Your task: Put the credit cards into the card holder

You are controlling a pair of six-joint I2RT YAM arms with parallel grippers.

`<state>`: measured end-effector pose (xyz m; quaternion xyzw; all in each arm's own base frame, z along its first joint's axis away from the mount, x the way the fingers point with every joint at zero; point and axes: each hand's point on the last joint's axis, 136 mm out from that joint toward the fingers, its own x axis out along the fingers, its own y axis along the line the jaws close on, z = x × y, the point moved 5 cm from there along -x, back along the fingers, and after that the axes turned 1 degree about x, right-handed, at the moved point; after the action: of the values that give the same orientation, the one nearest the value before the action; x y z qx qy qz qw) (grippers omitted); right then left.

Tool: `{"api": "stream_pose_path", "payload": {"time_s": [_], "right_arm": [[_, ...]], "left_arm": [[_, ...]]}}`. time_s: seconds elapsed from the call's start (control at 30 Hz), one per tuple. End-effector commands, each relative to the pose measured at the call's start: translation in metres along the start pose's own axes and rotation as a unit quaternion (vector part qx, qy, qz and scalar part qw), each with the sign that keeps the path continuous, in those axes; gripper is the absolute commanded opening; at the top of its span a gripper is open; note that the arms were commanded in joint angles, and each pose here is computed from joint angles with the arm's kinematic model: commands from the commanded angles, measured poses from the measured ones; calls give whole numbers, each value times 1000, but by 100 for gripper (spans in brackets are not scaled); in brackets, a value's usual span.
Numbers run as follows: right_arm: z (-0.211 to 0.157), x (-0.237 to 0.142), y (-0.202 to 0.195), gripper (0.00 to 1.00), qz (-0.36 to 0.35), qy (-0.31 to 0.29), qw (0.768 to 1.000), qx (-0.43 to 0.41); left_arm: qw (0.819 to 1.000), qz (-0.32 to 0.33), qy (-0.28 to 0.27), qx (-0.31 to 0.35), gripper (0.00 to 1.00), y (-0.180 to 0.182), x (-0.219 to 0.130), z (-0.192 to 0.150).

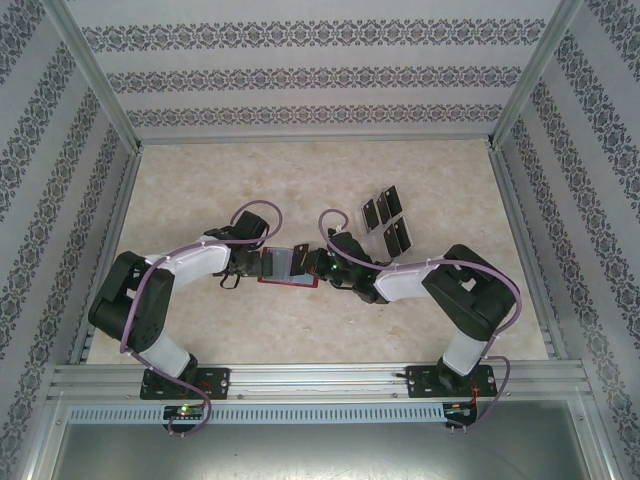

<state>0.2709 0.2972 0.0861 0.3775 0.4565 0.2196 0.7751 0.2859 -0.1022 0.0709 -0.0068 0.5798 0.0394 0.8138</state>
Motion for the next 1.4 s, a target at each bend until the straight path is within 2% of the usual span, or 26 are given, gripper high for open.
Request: {"api": "stream_pose_path", "payload": {"time_s": [0.0,1.03,1.37], "right_arm": [[-4,4,-5,0,-1,-9,1000,1],[-17,22,-2,0,37,24,999,28],[-25,21,-16,0,9,35,999,35]], "left_arm": [[1000,17,11,1,100,8,7,-8],[1000,20,6,-1,100,9,-2,-4],[999,47,-2,-10,100,15,-11,2]]}}
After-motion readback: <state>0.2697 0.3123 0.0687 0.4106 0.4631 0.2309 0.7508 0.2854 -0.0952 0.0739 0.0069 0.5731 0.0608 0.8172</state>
